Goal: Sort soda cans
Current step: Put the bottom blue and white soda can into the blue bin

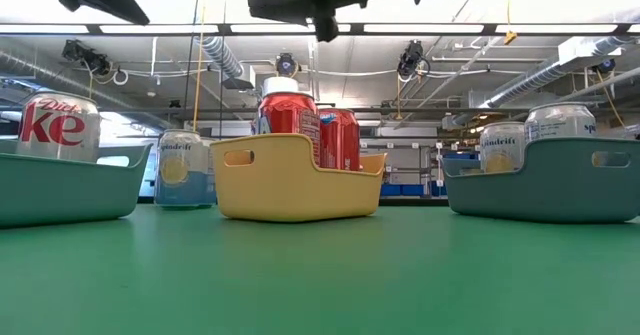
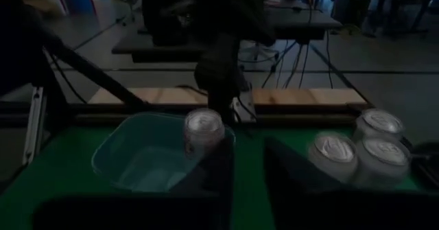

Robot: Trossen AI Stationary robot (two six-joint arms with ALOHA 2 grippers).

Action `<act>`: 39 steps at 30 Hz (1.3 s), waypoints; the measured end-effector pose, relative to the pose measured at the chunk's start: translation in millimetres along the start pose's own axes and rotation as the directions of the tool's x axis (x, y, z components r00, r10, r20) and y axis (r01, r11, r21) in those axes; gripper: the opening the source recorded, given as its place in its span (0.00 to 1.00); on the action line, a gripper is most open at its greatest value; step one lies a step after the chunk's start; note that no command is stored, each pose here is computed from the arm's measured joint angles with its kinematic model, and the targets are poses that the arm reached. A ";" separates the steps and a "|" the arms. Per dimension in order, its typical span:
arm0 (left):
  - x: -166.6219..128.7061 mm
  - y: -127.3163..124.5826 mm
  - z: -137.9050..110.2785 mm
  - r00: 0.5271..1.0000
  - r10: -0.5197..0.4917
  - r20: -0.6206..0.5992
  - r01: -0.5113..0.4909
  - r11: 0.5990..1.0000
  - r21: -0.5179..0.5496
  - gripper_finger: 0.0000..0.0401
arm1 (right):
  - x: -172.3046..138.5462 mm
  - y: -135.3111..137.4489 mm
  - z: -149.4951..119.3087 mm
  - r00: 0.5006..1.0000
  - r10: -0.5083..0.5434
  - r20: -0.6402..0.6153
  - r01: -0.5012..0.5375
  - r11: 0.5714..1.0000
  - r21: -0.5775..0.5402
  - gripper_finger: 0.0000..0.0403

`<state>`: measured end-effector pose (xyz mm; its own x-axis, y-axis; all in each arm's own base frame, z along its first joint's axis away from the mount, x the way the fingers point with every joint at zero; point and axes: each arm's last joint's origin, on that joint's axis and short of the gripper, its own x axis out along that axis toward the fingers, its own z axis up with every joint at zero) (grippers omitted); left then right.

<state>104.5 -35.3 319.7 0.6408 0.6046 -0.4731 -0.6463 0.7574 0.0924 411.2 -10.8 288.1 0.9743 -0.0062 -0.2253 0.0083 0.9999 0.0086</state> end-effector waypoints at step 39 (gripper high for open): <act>10.0 50.8 -30.9 0.999 -0.037 0.004 0.037 0.978 -0.204 0.00 | 158.1 -59.6 -27.3 0.970 -0.228 -0.079 0.234 0.968 0.087 0.67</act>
<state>65.2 1.6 292.6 0.6660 0.5769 -0.4730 -0.6931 0.7130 -0.1063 558.6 -71.1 225.4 0.9258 -0.2329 -0.2978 0.2560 0.9658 0.0406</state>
